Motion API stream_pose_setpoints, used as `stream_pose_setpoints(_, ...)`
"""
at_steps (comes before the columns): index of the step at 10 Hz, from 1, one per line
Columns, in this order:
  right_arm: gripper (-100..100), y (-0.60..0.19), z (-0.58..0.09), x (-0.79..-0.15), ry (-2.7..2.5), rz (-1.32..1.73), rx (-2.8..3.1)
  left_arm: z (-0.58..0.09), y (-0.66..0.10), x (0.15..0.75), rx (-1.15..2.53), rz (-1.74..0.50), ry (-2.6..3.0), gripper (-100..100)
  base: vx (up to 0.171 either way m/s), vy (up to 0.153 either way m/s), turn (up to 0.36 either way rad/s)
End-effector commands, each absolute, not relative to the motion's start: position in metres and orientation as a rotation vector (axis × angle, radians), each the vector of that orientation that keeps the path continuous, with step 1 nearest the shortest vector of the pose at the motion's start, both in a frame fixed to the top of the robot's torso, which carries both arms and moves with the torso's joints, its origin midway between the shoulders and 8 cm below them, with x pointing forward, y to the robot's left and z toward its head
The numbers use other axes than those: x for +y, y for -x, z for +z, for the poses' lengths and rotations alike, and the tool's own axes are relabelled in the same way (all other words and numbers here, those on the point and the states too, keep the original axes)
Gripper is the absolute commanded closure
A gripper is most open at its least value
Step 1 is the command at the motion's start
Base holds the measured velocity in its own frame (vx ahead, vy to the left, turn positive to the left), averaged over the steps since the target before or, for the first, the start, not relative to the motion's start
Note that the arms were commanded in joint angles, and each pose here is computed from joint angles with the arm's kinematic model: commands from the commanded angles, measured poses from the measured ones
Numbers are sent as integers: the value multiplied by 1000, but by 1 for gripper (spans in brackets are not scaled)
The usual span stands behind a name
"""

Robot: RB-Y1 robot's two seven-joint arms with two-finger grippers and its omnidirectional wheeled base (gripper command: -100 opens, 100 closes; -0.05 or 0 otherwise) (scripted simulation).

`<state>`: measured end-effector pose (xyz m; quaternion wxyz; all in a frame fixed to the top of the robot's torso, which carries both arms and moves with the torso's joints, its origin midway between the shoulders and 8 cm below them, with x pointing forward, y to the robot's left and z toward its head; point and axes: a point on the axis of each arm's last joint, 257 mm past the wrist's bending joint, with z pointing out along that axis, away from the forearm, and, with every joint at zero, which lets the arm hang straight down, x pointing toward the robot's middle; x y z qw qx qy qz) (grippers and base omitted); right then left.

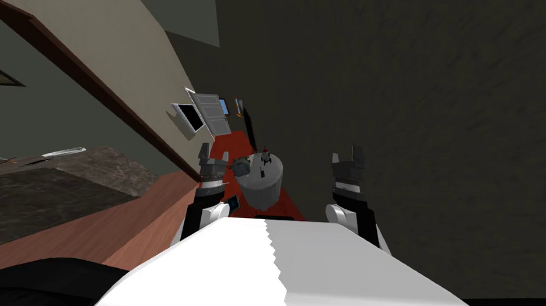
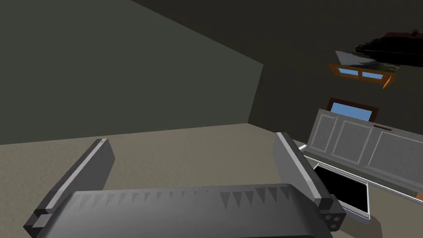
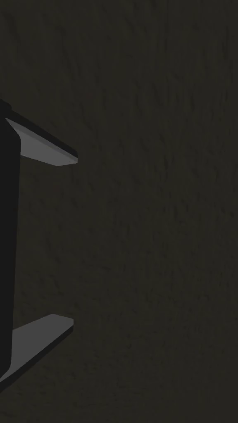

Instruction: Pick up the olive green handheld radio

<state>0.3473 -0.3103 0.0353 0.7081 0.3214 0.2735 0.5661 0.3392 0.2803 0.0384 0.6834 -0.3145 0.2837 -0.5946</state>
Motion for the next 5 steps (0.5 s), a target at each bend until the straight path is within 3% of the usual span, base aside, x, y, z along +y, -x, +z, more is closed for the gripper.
stream_pose_setpoints(1,0,-347,35,-310,-714,1257,607,28,-349,279,686,-1315,702,-100,-12,-6,-84)
stream_pose_setpoints(5,0,-347,35,-310,-714,1257,607,-20,-390,285,842,-1222,738,-100,-41,-7,-145)
